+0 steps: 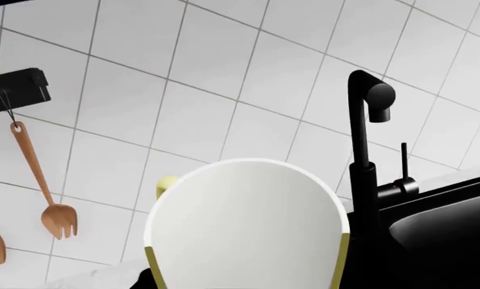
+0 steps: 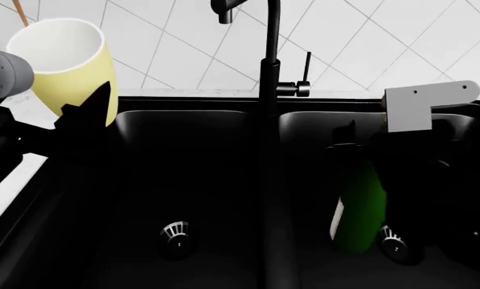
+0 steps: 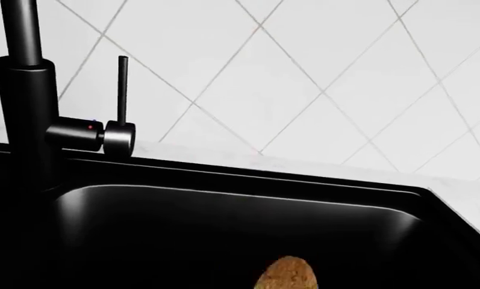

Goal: Pick the cup and bottle and place them in the sink. Then turn on the water.

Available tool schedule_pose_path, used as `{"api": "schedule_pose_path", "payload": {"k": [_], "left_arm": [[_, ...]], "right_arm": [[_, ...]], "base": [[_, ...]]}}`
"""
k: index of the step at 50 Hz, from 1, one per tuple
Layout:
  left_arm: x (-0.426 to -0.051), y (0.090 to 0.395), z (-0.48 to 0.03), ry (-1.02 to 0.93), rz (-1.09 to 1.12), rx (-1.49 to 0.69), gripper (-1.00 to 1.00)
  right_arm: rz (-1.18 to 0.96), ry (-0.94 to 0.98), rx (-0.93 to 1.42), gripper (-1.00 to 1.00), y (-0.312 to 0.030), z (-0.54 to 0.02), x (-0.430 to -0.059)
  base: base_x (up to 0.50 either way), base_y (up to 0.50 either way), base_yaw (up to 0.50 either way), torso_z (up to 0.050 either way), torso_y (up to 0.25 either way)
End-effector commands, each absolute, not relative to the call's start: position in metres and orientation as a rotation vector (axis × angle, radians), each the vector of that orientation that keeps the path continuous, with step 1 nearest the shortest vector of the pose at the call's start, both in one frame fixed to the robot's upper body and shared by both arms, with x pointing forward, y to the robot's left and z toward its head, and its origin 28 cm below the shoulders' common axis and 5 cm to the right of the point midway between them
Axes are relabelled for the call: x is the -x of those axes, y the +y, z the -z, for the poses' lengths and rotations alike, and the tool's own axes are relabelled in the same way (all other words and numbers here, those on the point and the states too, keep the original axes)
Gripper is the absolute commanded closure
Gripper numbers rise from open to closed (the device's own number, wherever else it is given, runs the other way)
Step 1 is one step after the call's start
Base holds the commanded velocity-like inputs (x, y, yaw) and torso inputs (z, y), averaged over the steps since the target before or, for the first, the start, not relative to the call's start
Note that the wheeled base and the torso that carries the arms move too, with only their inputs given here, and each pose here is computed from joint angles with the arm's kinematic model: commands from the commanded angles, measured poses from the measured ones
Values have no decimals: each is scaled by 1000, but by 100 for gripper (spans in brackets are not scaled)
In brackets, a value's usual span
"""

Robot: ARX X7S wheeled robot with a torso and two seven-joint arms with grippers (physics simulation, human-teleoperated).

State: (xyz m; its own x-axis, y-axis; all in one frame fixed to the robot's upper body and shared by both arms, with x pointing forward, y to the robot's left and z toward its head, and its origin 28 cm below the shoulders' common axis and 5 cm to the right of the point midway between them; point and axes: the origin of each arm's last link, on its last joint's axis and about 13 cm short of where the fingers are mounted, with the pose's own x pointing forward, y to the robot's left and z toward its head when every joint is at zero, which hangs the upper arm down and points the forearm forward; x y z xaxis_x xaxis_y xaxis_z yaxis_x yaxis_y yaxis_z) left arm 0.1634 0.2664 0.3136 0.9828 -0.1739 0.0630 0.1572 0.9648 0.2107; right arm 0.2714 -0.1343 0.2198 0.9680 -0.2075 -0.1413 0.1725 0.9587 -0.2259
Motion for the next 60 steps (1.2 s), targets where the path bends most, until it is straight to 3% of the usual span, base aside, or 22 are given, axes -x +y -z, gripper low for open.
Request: {"api": "schedule_pose_path", "payload": {"k": [1,22,54,60], "left_arm": [[-164,266,-315,-91,157,-193,100],[-163,267,-317,-95,155,-190,100],[-163,267,-316,-95,157,-189,100],[-164,265,-314,-90,166,-192,100]], "right_arm": [[201,152,197,-100,-137,-222,-270],[202,122,181,-100,-137,-235,-267],[219,-83,214,-100,-135,-327,-228],[225,-138,223,-100,-129,-351,-205]], "base": [[0,0,0,0,0],[0,0,0,0,0],[0,0,0,0,0],[0,0,0,0,0]]}}
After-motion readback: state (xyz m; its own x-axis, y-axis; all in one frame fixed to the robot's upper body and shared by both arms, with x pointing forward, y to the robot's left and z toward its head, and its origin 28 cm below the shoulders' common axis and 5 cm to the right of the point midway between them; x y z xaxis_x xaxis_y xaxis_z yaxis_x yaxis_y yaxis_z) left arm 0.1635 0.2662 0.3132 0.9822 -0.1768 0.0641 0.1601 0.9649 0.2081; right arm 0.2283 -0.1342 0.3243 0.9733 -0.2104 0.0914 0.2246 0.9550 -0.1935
